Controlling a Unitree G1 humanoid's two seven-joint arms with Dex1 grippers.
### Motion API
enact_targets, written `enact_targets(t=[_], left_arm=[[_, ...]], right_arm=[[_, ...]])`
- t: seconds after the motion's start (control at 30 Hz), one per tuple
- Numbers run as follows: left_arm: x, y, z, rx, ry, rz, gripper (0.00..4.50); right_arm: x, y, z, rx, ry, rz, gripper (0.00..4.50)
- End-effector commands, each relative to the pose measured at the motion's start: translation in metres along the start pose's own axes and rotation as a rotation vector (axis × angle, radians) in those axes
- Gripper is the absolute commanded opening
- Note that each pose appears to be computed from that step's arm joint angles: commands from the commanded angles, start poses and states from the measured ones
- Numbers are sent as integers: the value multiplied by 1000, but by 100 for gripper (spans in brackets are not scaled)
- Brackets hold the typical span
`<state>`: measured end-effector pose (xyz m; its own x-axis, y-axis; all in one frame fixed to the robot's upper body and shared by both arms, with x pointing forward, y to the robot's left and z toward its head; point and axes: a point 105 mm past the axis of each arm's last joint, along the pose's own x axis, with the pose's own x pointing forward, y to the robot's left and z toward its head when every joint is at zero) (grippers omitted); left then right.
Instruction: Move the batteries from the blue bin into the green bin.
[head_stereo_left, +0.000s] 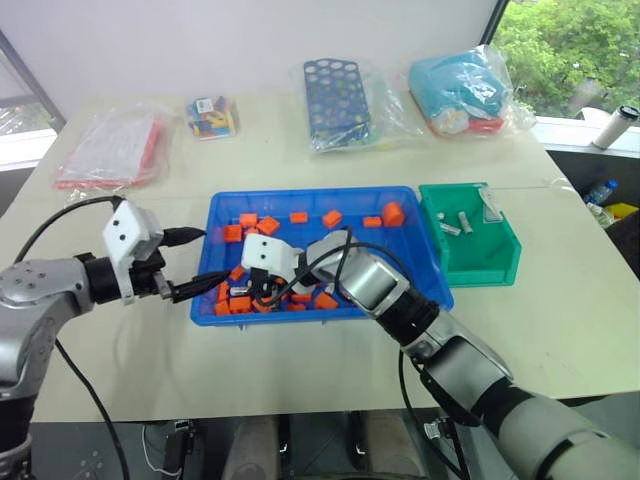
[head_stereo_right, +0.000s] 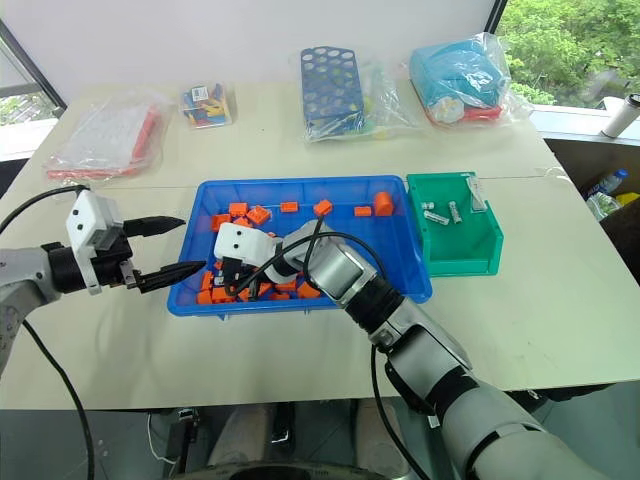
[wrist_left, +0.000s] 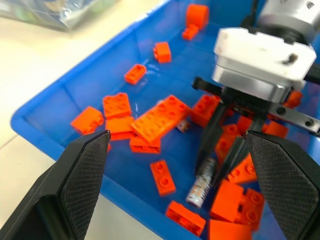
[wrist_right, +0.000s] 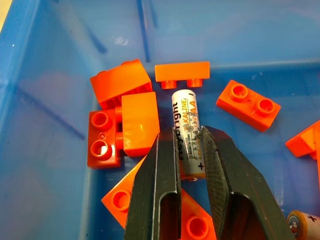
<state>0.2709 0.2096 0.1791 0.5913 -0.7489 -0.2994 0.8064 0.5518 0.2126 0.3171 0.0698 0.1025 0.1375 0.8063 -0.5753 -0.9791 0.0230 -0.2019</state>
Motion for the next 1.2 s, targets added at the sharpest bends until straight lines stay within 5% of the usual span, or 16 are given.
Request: enact_targets(t=[0.03, 0.2, 0.4, 0.53, 0.67, 0.9, 1.13, 1.2], left_arm=[[-1, -7, 7, 48, 9, -59, 450], [0, -9, 7, 55, 12, -98, 450], [5, -17, 16, 67, -7, -166, 450], [7, -15, 16, 68, -14, -165, 450], [10, -11, 17, 64, -32, -156, 450], [17, -9, 24, 82, -64, -174, 450], [22, -10, 34, 94, -91, -204, 450], [22, -10, 34, 100, -87, -207, 450]], right_arm=[[3, 1, -18, 33, 58, 3, 16], [-27, -15, 8, 74, -45, -44, 16], [-130, -46, 40, 200, -225, -206, 16], [-201, -62, 24, 293, -227, -382, 16], [-270, -74, -26, 343, -71, -651, 16], [-326, -61, -86, 469, 62, -860, 16], [-328, -65, -84, 429, 66, -879, 348], [-317, -72, -65, 386, -1, -838, 348]])
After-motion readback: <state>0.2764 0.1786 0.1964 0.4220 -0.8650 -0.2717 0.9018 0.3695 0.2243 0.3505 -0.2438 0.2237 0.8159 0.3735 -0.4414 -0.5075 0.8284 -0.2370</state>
